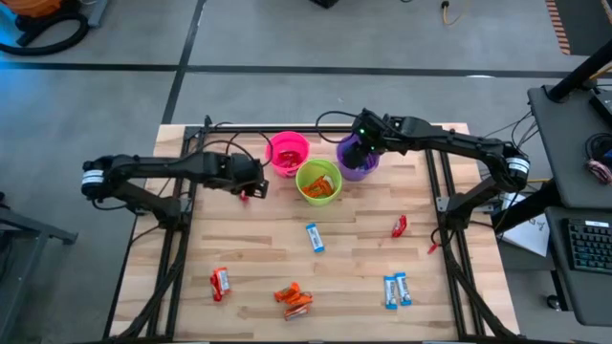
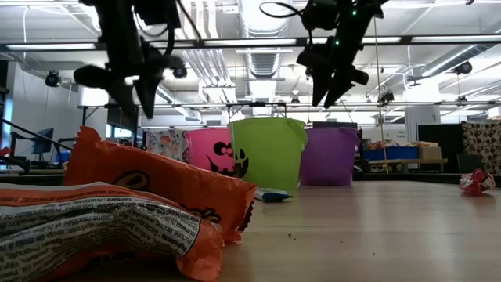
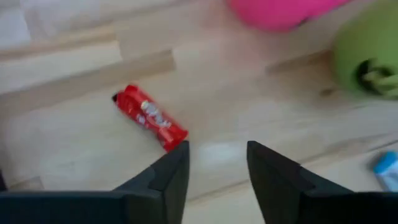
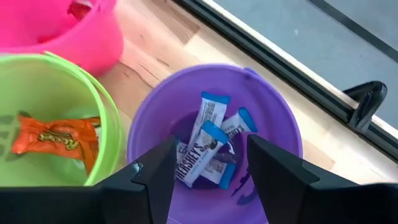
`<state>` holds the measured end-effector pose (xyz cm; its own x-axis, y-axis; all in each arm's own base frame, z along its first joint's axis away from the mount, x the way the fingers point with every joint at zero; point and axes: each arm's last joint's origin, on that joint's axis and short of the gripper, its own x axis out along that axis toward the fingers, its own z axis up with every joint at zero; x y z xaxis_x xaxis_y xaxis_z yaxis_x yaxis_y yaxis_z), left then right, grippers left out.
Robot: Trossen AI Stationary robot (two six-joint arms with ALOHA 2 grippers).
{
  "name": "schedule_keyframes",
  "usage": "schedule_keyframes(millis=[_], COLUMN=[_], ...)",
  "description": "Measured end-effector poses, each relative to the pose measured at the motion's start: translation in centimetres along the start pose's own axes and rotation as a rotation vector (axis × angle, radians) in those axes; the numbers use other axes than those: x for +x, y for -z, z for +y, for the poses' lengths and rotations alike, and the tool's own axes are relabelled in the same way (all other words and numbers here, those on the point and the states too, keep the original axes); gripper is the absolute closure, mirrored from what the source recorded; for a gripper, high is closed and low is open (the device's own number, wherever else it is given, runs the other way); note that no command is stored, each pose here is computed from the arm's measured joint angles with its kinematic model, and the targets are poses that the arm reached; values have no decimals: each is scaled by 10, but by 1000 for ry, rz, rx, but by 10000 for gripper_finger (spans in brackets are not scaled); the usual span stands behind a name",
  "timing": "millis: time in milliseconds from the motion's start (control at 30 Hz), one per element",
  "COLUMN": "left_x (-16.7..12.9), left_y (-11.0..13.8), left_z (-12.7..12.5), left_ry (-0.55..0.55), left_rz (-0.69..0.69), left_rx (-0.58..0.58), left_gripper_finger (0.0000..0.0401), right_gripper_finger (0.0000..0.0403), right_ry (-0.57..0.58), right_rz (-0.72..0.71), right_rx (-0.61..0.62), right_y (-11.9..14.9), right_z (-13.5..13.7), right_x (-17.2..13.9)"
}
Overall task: Sort candy
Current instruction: Put the red candy into the pink bin
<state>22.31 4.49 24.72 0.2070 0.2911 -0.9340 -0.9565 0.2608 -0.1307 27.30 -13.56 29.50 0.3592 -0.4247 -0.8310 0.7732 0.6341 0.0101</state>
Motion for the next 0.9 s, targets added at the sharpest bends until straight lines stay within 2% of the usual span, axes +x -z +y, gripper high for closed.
schedule_keyframes(millis=[233,533,700,900], left_x=[51,90,99,106], left_y=[11,17,16,13], left_z=[22,31,25,16], left_ry=[-101,-148,-181,-204], left_rz=[43,47,64,82], left_rx=[-105,-157,-153,-141], left_gripper_finger=[206,212,239,312], right_gripper_finger=[211,211,211,211], right_ry=[-6,-6,-5,-4], right_rz=[-11,-11,-11,-12], right_rx=[-38,-80,-98,-138], right_y=[-2,-2,-2,-2], right_z=[0,0,0,0], right_x=[-4,-4,-4,-4])
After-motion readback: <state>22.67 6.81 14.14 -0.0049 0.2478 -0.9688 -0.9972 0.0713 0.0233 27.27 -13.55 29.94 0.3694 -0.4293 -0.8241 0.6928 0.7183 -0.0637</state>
